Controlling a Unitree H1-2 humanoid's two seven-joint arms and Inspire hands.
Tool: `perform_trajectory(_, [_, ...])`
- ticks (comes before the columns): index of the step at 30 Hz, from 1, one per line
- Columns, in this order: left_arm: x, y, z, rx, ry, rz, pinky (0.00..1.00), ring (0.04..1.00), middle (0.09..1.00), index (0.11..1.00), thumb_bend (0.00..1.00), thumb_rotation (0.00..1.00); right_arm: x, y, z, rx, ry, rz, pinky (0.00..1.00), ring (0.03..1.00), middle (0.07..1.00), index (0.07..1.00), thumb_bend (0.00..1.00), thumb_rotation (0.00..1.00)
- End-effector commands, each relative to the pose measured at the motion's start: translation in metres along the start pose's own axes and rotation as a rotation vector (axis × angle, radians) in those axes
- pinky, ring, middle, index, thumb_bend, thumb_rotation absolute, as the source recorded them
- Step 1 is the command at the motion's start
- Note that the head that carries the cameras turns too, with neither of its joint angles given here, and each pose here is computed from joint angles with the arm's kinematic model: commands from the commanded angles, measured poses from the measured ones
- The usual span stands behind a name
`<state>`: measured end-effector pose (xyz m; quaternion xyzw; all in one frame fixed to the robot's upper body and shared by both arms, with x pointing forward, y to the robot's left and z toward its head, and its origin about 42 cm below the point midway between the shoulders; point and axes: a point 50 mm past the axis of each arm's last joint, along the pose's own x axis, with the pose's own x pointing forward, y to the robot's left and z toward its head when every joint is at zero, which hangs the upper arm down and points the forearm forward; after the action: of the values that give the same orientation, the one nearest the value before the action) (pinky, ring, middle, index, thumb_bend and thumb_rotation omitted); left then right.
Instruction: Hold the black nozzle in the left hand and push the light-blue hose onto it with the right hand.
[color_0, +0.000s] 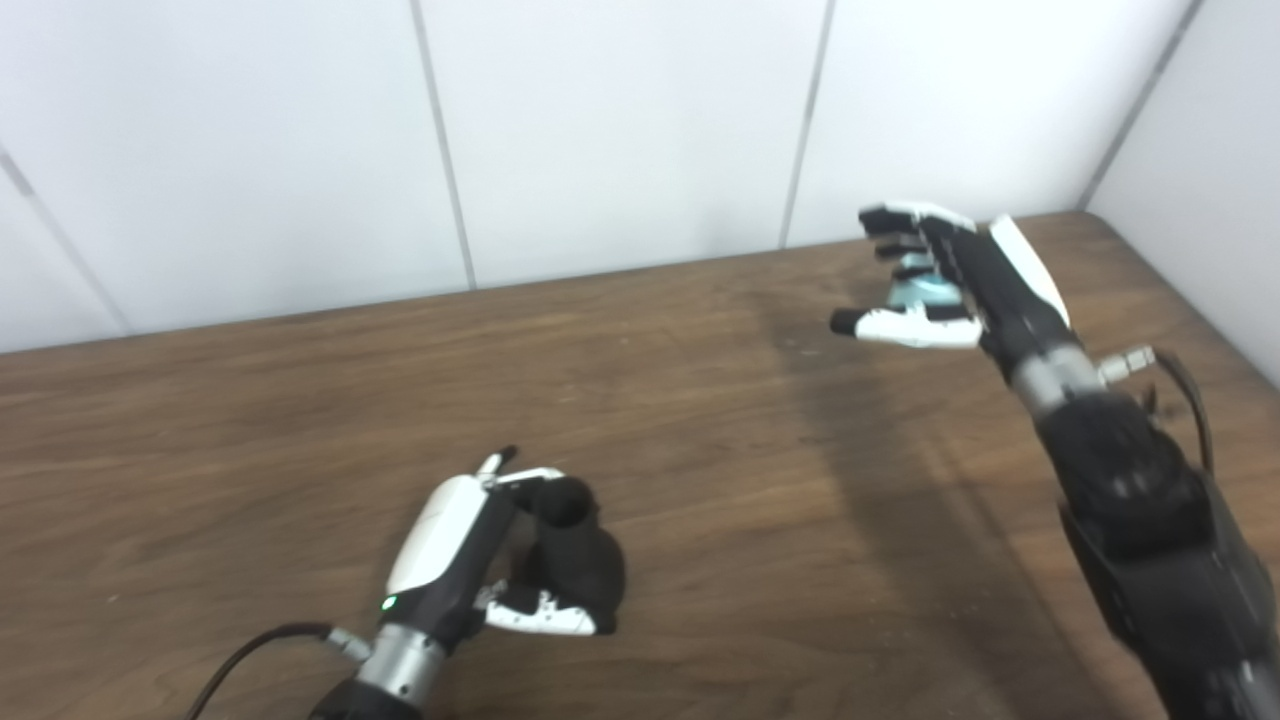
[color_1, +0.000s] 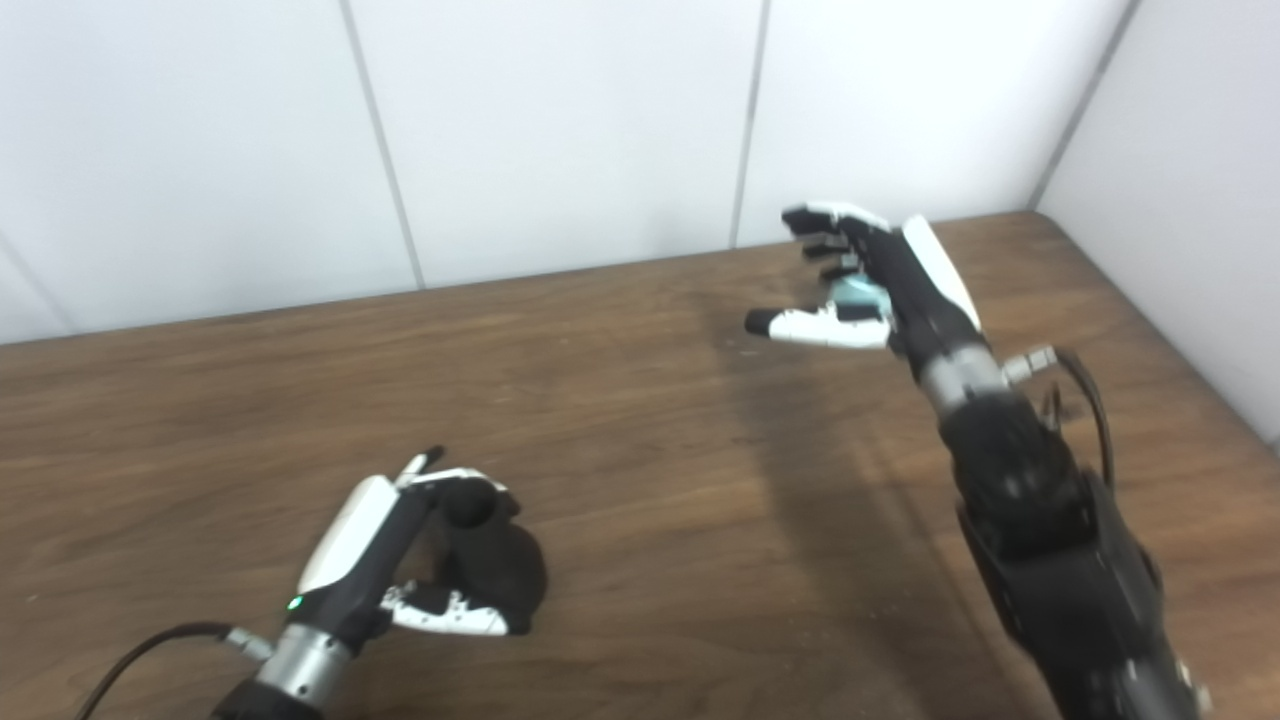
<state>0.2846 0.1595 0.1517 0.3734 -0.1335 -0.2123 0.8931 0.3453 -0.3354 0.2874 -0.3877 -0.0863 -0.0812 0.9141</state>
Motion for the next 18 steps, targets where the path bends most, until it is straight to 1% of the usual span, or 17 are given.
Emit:
perform_trajectory(1, [-0.009,-0.002,-0.017,0.041,0.050,-0.034,1.00,0.524,0.470,0.482,0.50,0.00,0.019,-0.020,0.015,-0.171,-0.061,-0.055,0.71,0.798,0.806,0.770,0.76,0.20])
perform_trajectory(3, [-0.010,-0.002,-0.019,0.044,0.049,-0.036,1.00,0.520,0.471,0.484,0.50,0.00,0.027,-0.023,0.016,-0.263,-0.057,-0.056,0.71,0.802,0.804,0.770,0.77,0.19])
perform_trajectory(5, [-0.011,-0.002,-0.023,0.046,0.048,-0.036,1.00,0.513,0.471,0.487,0.50,0.00,0.035,-0.024,0.015,-0.309,-0.040,-0.045,0.72,0.811,0.803,0.771,0.78,0.18])
perform_trajectory(7, [-0.013,0.000,-0.026,0.046,0.047,-0.033,1.00,0.505,0.472,0.491,0.50,0.00,0.046,-0.027,0.012,-0.361,-0.017,-0.027,0.71,0.827,0.811,0.776,0.80,0.17])
perform_trajectory(8, [-0.014,0.000,-0.028,0.044,0.048,-0.030,1.00,0.503,0.473,0.491,0.50,0.00,0.055,-0.029,0.010,-0.406,0.000,-0.013,0.79,0.853,0.822,0.781,0.82,0.16])
perform_trajectory(10, [-0.015,0.001,-0.032,0.038,0.051,-0.027,1.00,0.497,0.477,0.489,0.50,0.00,0.067,-0.031,0.008,-0.475,0.029,0.006,0.86,0.901,0.845,0.797,0.85,0.16])
perform_trajectory(12, [-0.016,0.001,-0.034,0.035,0.051,-0.025,1.00,0.493,0.479,0.489,0.50,0.00,0.074,-0.031,0.006,-0.508,0.048,0.016,0.88,0.919,0.856,0.805,0.88,0.16])
perform_trajectory(13, [-0.016,0.002,-0.035,0.032,0.052,-0.023,1.00,0.486,0.479,0.489,0.50,0.00,0.080,-0.031,0.004,-0.531,0.067,0.027,0.91,0.934,0.873,0.815,0.90,0.16])
perform_trajectory(18, [-0.018,0.003,-0.038,0.030,0.056,-0.017,1.00,0.481,0.477,0.492,0.50,0.00,0.106,-0.030,-0.004,-0.617,0.155,0.074,0.95,0.953,0.897,0.827,0.92,0.17])
